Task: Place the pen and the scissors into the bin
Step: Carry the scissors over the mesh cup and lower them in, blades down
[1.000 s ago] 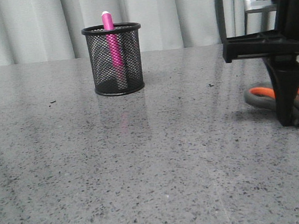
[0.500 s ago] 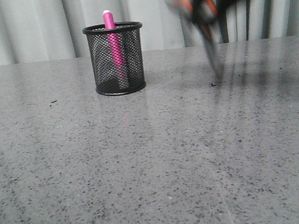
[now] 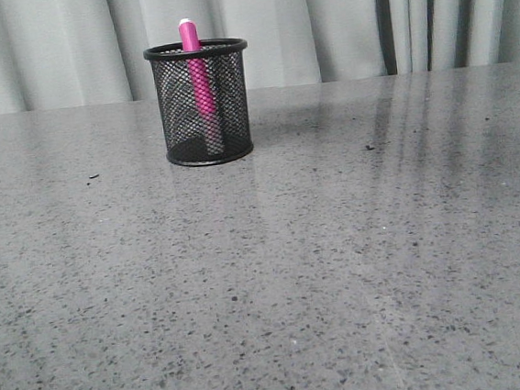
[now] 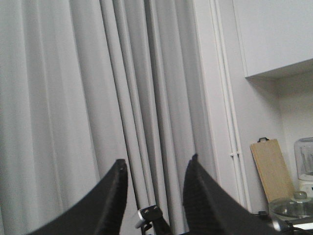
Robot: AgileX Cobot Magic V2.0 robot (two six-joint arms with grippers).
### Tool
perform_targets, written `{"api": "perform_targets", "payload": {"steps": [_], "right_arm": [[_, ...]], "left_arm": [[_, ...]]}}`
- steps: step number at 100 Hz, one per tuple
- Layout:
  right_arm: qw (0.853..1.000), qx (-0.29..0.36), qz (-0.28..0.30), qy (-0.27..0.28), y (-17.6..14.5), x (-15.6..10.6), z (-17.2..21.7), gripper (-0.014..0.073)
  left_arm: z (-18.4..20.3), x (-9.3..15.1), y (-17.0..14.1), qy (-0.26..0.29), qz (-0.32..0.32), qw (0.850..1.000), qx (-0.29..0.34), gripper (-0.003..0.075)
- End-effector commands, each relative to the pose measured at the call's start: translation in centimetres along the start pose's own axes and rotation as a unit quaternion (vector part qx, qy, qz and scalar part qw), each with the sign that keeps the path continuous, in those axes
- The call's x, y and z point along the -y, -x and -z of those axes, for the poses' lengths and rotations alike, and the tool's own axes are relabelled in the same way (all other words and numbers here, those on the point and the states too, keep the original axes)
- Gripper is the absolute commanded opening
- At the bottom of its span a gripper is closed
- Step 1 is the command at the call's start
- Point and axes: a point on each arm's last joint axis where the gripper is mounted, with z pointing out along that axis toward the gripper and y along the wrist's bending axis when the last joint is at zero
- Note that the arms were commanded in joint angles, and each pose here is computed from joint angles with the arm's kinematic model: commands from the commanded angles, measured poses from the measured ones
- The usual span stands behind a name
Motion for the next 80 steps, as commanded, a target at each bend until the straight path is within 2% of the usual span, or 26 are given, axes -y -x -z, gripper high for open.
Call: {"api": "perform_targets", "payload": {"steps": [1,21,41,51,63,68,75,80], "right_arm": [[0.998,0.055,0.025,0.025,1.0,-0.4,0.6,-0.0073],[0.997,0.041,0.043,0.055,-4.0,-0.3,-0.8,-0.0073],[0.997,0.011,0.058,0.055,-6.3,0.0,-1.4,-0.0042],[0.997,0.017,0.057,0.058,-6.2,-0.1,-1.4,0.0075],[0.996,0.025,0.057,0.059,-5.6,-0.1,-1.0,0.0313],[0.996,0.031,0.057,0.06,-5.1,-0.2,-0.6,0.0386],[0.996,0.042,0.057,0.059,-4.1,-0.3,0.3,0.0432],[0.995,0.059,0.058,0.057,-2.4,-0.4,1.9,0.0433]], "left_arm": [[-0.1,-0.1,0.5,0.0,0.004,1.0,0.008,0.0242],[0.1,0.3,0.2,-0.015,0.001,1.0,-0.011,0.0242],[0.2,0.2,0.2,-0.013,-0.007,1.0,-0.014,0.0242],[0.2,0.2,0.1,-0.011,-0.012,1.0,-0.015,0.0242],[0.2,0.2,0.1,-0.013,-0.012,1.0,-0.018,0.0242],[0.2,0.2,0.0,-0.014,-0.015,1.0,-0.022,0.0238],[0.2,0.2,-0.2,-0.014,-0.026,0.999,-0.035,0.0196],[0.2,0.1,-0.5,-0.008,-0.027,0.998,-0.051,0.0113]]}}
